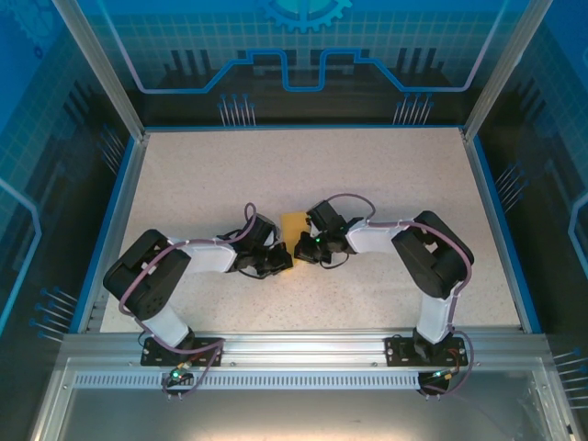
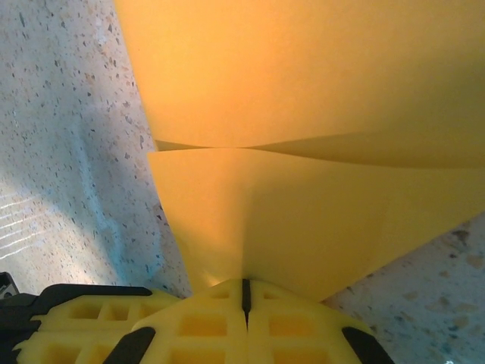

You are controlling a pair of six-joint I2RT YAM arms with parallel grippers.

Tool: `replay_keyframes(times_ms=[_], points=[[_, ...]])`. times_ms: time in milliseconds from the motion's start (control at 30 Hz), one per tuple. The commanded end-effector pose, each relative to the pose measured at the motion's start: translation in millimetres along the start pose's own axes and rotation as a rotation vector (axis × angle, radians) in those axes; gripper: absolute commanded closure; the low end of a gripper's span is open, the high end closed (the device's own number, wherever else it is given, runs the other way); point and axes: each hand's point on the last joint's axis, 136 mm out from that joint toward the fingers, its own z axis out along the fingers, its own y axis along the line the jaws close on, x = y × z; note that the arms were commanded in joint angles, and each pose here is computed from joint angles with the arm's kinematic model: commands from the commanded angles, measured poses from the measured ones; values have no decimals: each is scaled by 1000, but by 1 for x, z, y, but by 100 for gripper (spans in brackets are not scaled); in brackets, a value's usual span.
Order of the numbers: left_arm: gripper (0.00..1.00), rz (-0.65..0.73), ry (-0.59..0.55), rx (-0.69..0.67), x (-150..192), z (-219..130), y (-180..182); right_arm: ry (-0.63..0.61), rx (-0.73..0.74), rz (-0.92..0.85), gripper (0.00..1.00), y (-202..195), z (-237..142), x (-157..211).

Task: Fold a paper plane with a square sheet of paper (pick it up from the middle)
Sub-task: Third fold the triangle at the center of the table.

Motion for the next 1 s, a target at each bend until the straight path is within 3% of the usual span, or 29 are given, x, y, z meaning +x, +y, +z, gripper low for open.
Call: replay_keyframes(times_ms=[0, 567, 800, 967], points=[[100, -40, 68, -149, 26, 3, 46, -20, 62, 2, 95, -26, 4, -15], [100, -44, 90, -172, 33, 2, 54, -135, 62, -20, 94, -61, -27, -86], [100, 29, 51, -104, 22, -16, 23, -252, 74, -141, 90, -32, -77, -106], [82, 112, -18, -48, 9, -41, -8, -248, 141, -253, 81, -13, -79, -107]])
